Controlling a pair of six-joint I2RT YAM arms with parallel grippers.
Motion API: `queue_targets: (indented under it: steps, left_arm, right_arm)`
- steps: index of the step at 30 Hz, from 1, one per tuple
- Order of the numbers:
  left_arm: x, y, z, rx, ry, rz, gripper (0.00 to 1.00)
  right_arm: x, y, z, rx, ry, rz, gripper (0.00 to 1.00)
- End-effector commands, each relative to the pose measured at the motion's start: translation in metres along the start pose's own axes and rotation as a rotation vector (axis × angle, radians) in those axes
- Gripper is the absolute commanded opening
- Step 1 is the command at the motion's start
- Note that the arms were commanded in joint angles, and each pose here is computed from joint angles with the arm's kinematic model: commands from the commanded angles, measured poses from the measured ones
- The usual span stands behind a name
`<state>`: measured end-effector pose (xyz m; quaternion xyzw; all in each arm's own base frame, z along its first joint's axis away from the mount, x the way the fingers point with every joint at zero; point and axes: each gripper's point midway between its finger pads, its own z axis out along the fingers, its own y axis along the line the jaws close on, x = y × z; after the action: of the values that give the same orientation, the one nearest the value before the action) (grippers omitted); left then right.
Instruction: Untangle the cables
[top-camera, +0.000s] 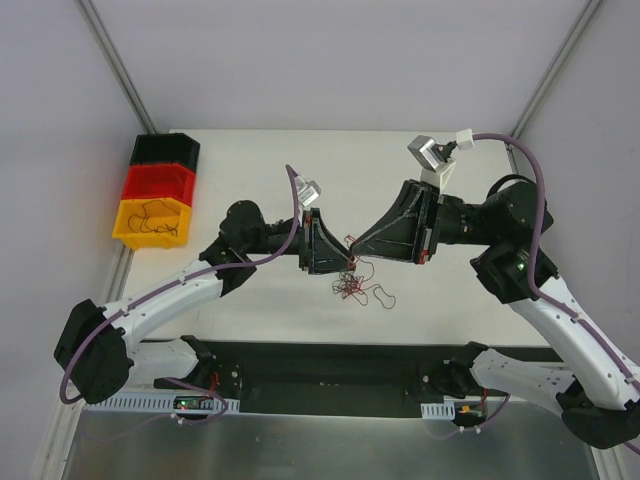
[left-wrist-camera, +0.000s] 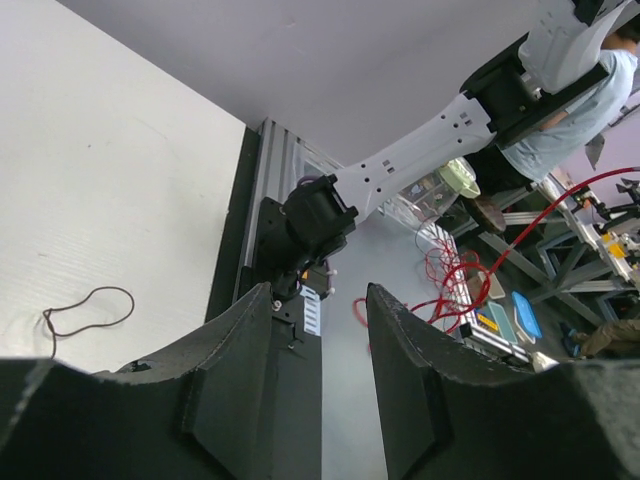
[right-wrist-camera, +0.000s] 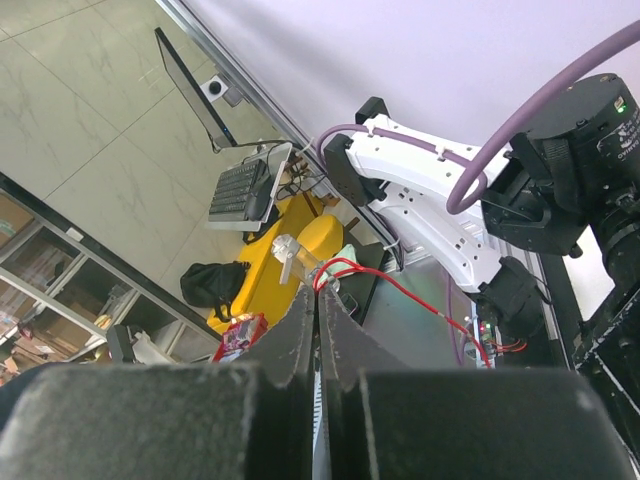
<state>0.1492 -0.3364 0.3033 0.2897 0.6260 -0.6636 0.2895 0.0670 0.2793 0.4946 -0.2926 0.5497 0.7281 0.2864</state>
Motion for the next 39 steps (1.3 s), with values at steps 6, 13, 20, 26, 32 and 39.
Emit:
queue_targets:
  steps: [6,13,20,26,32,39]
  left_arm:
    - [-0.007,-0.03,0.009,0.126,0.002,0.059,0.36]
    - [0.002,-0.041,0.007,0.179,0.034,0.074,0.38]
    - [0.017,-0.042,0.006,0.201,0.068,0.044,0.4]
    - [0.023,-0.048,0.003,0.229,0.087,0.039,0.38]
    - [0.031,-0.051,0.0,0.26,0.11,0.033,0.38]
    - [0.042,-0.05,-0.004,0.279,0.147,0.018,0.47]
  right_arm:
    - [-0.002,0.015,0.002,-0.065,0.008,-0.052,0.0]
    - [-0.002,0.017,0.002,-0.071,0.009,-0.061,0.0]
    - [-0.003,0.019,0.002,-0.07,0.01,-0.068,0.0]
    - [-0.001,0.018,0.0,-0.061,0.013,-0.075,0.0]
    - [-0.001,0.02,-0.001,-0.059,0.014,-0.09,0.0]
    - [0.001,0.014,-0.001,-0.036,0.023,-0.094,0.0]
